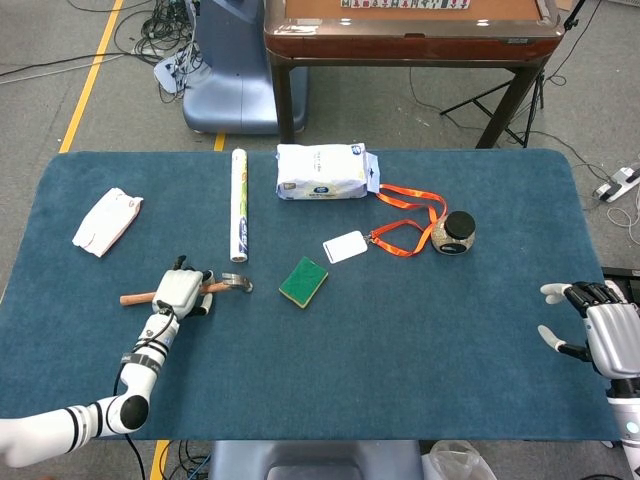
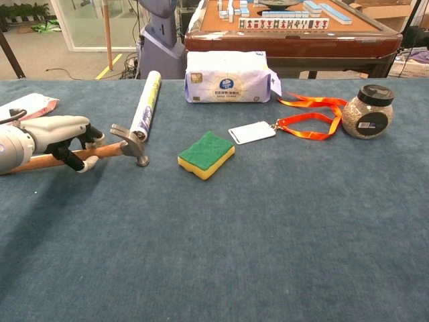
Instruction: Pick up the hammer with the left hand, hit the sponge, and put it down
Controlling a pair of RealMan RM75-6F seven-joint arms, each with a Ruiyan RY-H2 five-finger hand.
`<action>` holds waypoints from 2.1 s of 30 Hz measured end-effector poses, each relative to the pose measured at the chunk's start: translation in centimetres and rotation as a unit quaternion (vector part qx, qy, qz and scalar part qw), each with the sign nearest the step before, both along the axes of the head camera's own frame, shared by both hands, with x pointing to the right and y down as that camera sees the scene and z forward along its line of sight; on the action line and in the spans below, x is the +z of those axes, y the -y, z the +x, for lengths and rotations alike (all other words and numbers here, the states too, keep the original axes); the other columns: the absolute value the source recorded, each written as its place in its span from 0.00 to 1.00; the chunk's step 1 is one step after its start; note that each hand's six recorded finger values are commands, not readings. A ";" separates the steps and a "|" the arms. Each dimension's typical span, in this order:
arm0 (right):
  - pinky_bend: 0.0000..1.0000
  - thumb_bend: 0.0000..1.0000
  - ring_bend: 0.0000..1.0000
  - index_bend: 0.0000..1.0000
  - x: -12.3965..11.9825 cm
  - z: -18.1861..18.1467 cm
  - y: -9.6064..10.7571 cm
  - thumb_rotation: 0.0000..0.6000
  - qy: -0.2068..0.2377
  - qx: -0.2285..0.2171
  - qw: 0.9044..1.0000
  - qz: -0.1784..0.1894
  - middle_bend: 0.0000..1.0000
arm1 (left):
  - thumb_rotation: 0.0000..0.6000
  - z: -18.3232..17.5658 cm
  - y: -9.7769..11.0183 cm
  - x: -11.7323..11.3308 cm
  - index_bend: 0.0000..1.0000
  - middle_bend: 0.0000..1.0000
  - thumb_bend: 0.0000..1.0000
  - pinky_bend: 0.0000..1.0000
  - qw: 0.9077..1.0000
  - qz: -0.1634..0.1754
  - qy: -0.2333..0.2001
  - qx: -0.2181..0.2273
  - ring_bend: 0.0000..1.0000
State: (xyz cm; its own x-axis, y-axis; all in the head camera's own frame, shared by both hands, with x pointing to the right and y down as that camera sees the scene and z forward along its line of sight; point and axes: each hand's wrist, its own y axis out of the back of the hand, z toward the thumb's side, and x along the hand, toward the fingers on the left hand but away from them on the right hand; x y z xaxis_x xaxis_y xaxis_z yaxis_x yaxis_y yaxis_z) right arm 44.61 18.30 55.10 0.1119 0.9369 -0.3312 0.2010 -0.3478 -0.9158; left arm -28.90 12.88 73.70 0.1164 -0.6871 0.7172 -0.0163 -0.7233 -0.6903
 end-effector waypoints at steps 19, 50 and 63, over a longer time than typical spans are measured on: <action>0.30 0.17 0.31 0.37 0.0 0.0 0.0 1.00 -0.001 0.001 1.000 0.000 0.45 | 1.00 0.0 0.9 -0.3 0.57 0.64 0.50 0.01 0.999 0.031 -0.022 -0.007 0.40; 0.30 0.17 0.31 0.37 -0.1 0.1 -0.1 1.00 -0.003 0.003 1.000 0.002 0.45 | 1.00 2.0 1.4 -3.0 0.77 0.86 0.50 0.01 0.981 0.085 -0.171 0.012 0.62; 0.30 0.17 0.31 0.37 0.0 0.2 0.0 1.00 -0.003 0.005 1.000 0.000 0.45 | 1.00 5.0 1.4 -4.3 0.81 0.91 0.49 0.38 0.961 0.129 -0.236 0.058 0.69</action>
State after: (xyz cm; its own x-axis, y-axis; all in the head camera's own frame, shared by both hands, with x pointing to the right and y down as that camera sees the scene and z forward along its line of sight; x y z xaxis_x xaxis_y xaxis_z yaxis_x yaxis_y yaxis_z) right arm 44.81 18.35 55.06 0.1010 0.9381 -0.3312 0.1984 -0.3452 -0.9173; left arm -23.94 11.44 69.37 0.4733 -0.7979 0.3734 -0.3017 -0.5450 -0.7823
